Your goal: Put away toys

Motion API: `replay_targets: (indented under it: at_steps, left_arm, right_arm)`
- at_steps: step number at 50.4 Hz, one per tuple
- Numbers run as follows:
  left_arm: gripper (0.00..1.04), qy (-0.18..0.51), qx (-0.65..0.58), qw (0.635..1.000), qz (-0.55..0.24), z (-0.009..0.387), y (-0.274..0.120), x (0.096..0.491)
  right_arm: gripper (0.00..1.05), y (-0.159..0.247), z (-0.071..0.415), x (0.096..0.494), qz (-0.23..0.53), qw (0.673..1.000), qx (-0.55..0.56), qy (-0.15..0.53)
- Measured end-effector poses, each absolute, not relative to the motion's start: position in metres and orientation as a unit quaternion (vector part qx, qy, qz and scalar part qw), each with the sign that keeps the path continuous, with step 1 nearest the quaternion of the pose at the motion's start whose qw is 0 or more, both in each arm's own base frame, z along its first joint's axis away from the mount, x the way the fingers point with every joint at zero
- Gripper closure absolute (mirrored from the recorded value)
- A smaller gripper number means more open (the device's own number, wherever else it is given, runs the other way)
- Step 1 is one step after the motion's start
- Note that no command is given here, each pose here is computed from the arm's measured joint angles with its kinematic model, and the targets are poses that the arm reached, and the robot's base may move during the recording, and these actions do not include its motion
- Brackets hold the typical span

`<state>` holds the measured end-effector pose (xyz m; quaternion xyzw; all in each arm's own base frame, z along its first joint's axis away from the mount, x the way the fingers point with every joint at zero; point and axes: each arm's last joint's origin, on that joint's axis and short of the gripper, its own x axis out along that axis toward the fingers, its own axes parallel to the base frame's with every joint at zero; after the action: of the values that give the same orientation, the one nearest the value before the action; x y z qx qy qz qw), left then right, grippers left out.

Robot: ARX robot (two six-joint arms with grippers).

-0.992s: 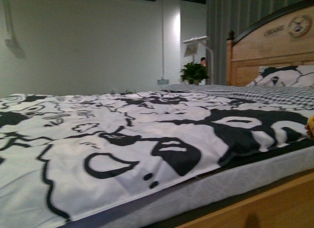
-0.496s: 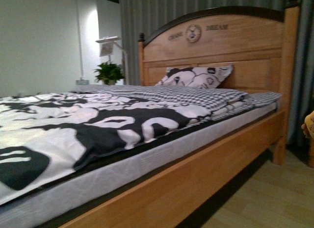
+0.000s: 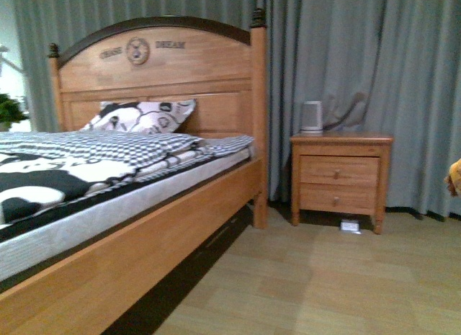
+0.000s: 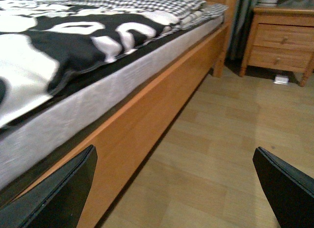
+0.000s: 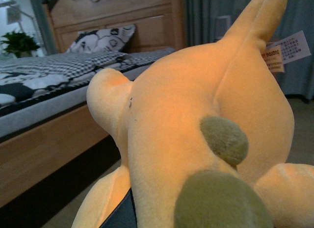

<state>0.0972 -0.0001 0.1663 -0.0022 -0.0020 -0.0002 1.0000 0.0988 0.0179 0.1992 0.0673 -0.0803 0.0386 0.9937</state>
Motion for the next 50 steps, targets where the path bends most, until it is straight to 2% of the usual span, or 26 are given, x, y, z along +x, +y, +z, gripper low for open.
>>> replay_targets:
  at_steps: [50]
  left_arm:
    - [0.06,-0.002,-0.002,1.0,0.0,0.1663,-0.0001,0.0971]
  right_arm:
    - [0.85,0.0179,0.1994,0.0986,0.039,0.994,0.067,-0.081]
